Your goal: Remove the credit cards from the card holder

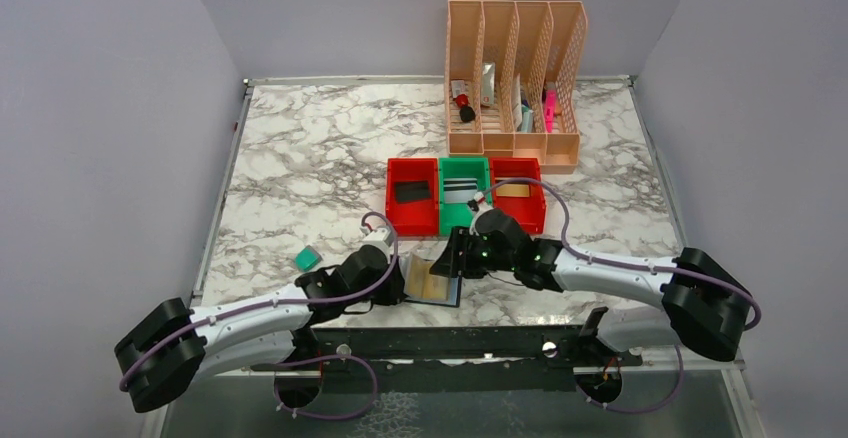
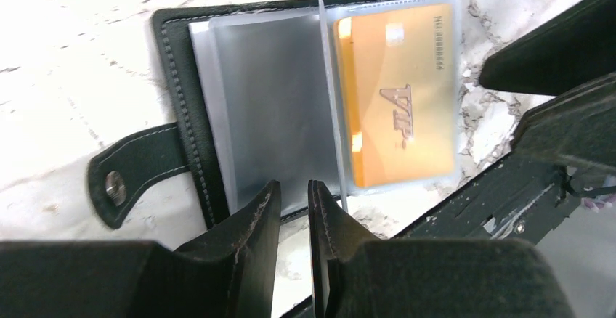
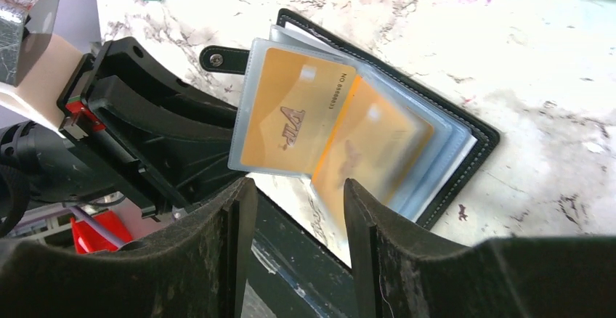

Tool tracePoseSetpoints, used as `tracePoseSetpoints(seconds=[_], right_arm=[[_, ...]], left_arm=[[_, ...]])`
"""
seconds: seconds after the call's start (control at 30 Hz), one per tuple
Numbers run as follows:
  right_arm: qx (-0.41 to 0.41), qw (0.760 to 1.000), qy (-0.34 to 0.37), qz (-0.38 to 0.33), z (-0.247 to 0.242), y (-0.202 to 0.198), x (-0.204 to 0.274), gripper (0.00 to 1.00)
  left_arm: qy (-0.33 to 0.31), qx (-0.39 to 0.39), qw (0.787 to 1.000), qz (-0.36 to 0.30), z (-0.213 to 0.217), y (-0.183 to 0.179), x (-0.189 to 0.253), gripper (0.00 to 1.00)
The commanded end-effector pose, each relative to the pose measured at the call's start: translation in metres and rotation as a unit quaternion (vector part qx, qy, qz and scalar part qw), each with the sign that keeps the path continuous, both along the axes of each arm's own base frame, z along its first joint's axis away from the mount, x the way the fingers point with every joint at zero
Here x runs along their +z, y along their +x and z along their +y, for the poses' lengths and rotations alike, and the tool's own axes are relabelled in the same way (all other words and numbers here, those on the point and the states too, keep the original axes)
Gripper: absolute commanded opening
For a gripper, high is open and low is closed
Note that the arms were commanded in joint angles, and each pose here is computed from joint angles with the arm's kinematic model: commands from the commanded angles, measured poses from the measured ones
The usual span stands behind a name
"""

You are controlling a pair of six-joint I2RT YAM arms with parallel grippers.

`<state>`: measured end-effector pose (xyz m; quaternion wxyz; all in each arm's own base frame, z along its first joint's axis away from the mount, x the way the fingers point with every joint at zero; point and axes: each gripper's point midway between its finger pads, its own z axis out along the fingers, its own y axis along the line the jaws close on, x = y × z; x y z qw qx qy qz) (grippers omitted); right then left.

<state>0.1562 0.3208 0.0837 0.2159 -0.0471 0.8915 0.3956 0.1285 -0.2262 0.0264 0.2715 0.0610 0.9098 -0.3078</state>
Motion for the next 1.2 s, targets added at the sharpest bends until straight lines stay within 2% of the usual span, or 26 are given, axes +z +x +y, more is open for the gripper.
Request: tracePoseSetpoints(seconds=[0.0,0.13,0.5,0.67,0.83,0.97,1.17], right_arm=[[-0.037,0.999,-0.017,-0.013,-0.012,0.008,0.005,0.51],[-0.042,0.999,-0.02,-0.021,-0.014,0.011,0.009,0.49],[0.033,0.999,0.04,0.0,0.015,-0.007,0.009,0.45],[0.062,0.996,0.061,0.02,0.03,-0.013,0.003,0.42],[0.06,0.996,0.055,0.033,0.038,-0.008,-0.009,0.41],[0.038,0.996,0.05,0.056,0.039,-0.005,-0.025,0.41],[0.011,0.996,0.028,0.087,0.03,-0.008,-0.057,0.39]], left_arm=[[0.045,0.041,0.998,-0.001,0.023,0.004,-0.002,0.25],[0.035,0.063,0.997,-0.016,0.028,0.009,0.014,0.27],[0.005,0.135,0.989,-0.068,0.048,0.025,0.073,0.46],[-0.014,0.116,0.989,-0.085,0.043,0.025,0.085,0.5],[-0.004,0.058,0.995,-0.076,0.025,0.019,0.07,0.51],[0.022,0.057,0.996,-0.06,0.021,0.022,0.051,0.5],[-0.001,0.038,0.998,-0.052,0.007,0.021,0.037,0.46]])
